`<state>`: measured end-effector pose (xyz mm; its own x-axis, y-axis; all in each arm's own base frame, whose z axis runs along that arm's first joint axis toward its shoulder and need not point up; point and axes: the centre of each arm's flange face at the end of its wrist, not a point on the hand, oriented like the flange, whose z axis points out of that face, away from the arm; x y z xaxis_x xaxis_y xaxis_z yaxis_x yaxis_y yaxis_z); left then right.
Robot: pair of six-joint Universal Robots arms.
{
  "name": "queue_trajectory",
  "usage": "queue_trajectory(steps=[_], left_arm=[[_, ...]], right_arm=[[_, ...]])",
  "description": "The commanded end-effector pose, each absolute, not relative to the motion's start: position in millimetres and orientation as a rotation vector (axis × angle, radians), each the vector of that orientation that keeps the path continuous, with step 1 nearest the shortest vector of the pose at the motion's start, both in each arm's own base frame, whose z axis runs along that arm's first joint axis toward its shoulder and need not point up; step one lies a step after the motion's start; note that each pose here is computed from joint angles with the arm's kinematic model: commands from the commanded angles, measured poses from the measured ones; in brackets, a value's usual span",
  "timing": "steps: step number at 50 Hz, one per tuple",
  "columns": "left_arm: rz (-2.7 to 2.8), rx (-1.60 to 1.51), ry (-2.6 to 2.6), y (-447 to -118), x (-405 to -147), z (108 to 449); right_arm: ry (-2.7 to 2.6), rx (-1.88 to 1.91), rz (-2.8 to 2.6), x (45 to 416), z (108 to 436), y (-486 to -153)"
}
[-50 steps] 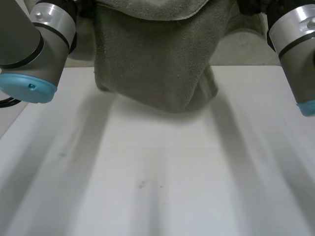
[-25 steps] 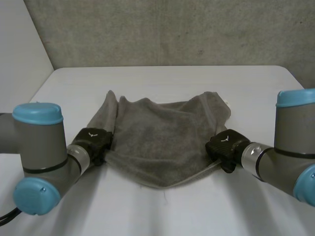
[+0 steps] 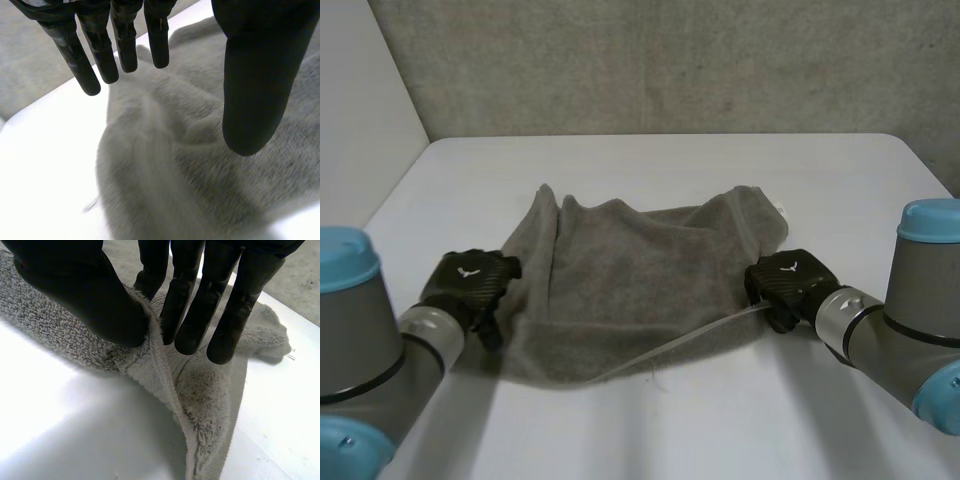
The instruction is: Fold the towel.
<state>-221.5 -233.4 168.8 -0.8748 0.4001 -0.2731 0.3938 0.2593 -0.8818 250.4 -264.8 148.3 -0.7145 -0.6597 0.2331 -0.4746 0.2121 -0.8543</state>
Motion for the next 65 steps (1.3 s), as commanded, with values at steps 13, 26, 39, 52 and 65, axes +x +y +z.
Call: queue_trajectory(steps=[13, 26, 39, 52, 65], left_arm=[[1.777, -0.645, -2.604, -202, -174, 160], [1.739, -0.702, -2.492, -216, -171, 137], [1.715, -0.814, -2.543, -226, -167, 119], [1.759, -0.814, -2.521, -232, -167, 119], [1.773, -0.81, -2.517, -246, -168, 111]], right_arm=[[2.307, -1.068, -1.511, 249, 143, -268], [2.313, -1.073, -1.501, 249, 140, -268], [2.312, -1.079, -1.502, 249, 137, -268], [2.313, -1.087, -1.503, 250, 134, -269], [2.318, -1.092, -1.494, 250, 131, -269]])
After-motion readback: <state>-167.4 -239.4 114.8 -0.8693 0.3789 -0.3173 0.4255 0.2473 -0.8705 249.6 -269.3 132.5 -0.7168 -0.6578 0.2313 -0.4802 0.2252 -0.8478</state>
